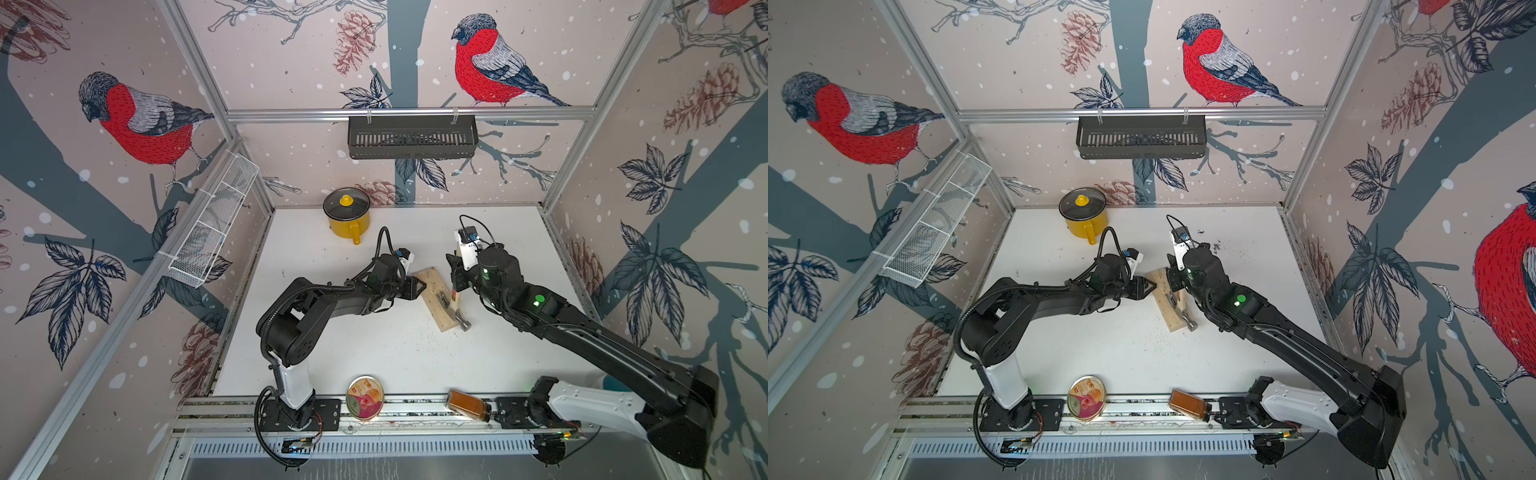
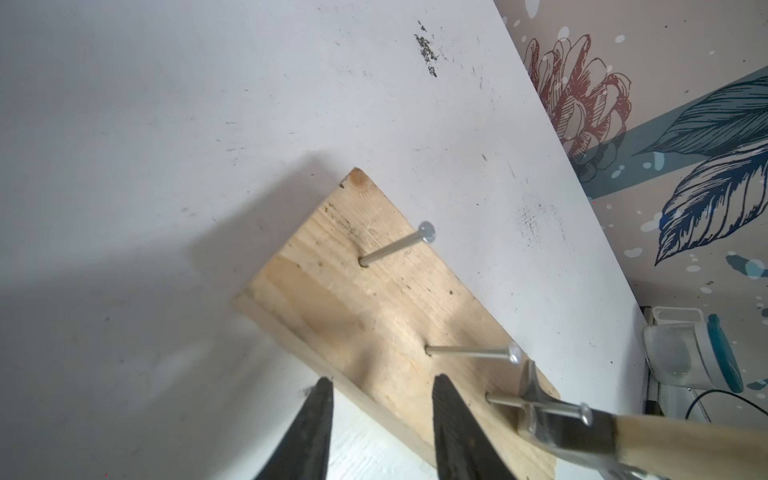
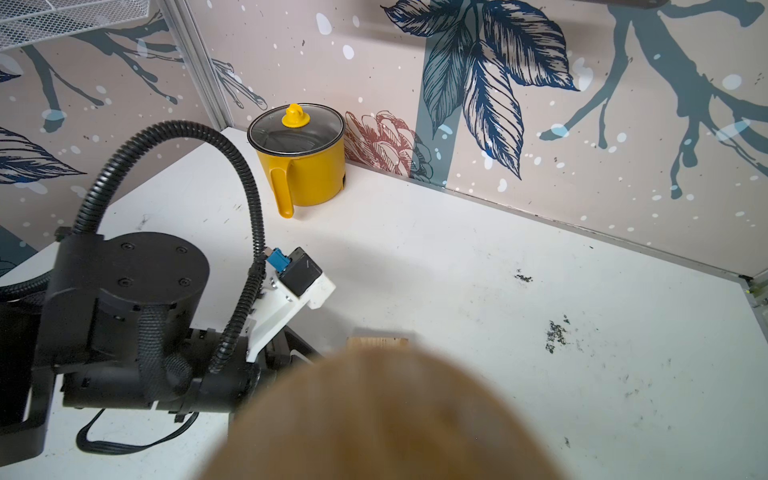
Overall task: Use a claw hammer to pull out a nail
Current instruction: Remove the nail from the mounting plate.
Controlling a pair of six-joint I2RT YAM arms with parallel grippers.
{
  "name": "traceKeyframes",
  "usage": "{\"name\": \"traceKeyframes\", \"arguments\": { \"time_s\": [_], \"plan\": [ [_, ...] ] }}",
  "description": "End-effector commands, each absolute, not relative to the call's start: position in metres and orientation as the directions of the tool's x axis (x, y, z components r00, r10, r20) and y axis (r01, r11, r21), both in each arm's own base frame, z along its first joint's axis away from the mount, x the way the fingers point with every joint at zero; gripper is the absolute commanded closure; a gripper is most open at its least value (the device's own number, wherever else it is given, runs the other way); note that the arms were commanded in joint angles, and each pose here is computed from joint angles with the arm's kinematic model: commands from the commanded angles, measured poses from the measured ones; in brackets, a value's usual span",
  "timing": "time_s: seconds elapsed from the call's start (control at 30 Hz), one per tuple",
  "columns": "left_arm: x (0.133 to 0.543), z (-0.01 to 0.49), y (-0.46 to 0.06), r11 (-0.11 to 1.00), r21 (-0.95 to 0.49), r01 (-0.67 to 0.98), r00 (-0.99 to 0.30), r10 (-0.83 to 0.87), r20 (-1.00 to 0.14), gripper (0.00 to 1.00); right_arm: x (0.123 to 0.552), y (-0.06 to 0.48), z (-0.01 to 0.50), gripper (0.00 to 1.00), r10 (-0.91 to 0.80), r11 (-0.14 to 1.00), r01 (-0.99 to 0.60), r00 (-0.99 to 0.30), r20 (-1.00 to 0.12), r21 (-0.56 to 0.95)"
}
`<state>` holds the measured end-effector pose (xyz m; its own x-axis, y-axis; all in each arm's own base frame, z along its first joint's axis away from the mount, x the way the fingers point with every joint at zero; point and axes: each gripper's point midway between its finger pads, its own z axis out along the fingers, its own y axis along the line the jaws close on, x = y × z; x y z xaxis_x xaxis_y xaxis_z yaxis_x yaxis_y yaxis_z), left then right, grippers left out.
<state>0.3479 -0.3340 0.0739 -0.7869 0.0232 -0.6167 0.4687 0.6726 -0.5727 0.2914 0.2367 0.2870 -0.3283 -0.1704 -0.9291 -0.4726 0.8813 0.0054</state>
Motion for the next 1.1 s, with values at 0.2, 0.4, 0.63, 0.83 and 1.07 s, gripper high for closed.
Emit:
{"name": "traceKeyframes", "arguments": {
  "time_s": [0.2, 0.4, 0.63, 0.83, 1.07],
  "plan": [
    [0.382, 0.061, -0.327, 0.762, -0.529, 0.372, -0.81, -0.011, -0.586, 0.56, 0.289, 0.245, 0.296, 0.99, -0.14, 0.866, -0.498, -0.328, -0.934, 0.045],
    [0.38, 0.048, -0.332, 0.746, -0.545, 0.383, -0.827, 0.014, -0.562, 0.56, 0.289, 0.247, 0.298, 0.99, -0.142, 0.862, -0.504, -0.325, -0.935, 0.044],
    [0.376, 0.038, -0.329, 0.756, -0.538, 0.372, -0.84, 0.027, -0.543, 0.58, 0.293, 0.249, 0.3, 0.99, -0.142, 0.866, -0.499, -0.319, -0.937, 0.039],
    [0.372, 0.025, -0.325, 0.774, -0.535, 0.339, -0.862, 0.028, -0.505, 0.59, 0.301, 0.249, 0.307, 0.99, -0.139, 0.876, -0.481, -0.304, -0.942, 0.026],
    [0.369, 0.013, -0.323, 0.786, -0.533, 0.314, -0.881, 0.031, -0.473, 0.6, 0.31, 0.247, 0.321, 0.99, -0.109, 0.888, -0.458, -0.272, -0.956, 0.029]
  ]
}}
